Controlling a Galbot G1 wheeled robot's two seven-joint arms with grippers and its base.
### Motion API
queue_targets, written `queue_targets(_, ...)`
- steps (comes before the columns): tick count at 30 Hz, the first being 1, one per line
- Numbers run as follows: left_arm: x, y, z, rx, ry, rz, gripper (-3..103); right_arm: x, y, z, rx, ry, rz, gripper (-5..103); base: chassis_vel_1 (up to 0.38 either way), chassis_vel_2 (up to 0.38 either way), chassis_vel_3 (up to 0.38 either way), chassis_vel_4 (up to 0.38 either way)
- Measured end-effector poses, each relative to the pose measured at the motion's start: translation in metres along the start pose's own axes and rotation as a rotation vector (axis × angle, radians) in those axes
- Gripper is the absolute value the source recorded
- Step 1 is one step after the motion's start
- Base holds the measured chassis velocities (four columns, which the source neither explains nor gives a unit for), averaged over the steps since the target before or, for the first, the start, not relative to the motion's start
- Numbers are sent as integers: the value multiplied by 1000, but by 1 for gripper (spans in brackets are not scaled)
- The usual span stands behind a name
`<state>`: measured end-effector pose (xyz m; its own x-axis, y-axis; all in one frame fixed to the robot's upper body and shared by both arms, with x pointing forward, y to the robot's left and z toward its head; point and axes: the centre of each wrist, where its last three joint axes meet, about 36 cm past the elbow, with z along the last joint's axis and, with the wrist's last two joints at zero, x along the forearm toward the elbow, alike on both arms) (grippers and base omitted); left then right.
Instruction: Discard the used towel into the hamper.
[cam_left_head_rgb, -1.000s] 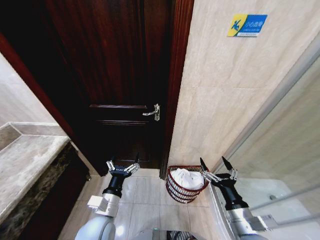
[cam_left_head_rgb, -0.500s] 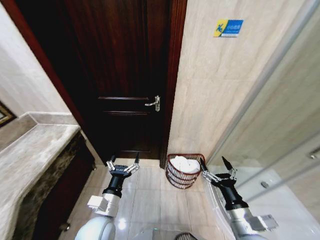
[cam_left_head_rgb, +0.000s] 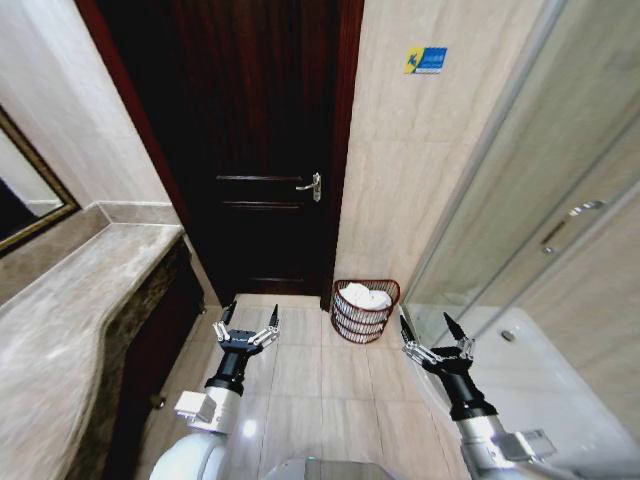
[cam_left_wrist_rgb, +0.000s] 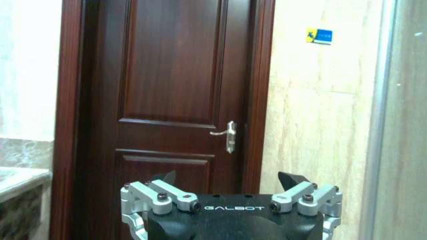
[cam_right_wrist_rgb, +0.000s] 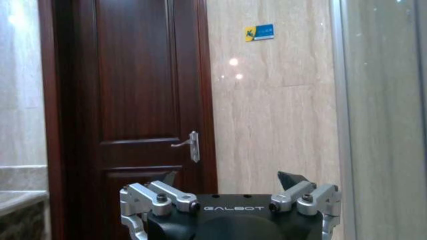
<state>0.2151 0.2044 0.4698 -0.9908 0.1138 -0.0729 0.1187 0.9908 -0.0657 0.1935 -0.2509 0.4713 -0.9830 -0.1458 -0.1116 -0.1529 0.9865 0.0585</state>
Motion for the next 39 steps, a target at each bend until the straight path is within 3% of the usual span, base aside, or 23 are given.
queue_targets(39, 0, 0, 0, 0, 1, 0, 100, 0, 0, 0, 0, 0, 0, 100, 128, -125, -132, 130)
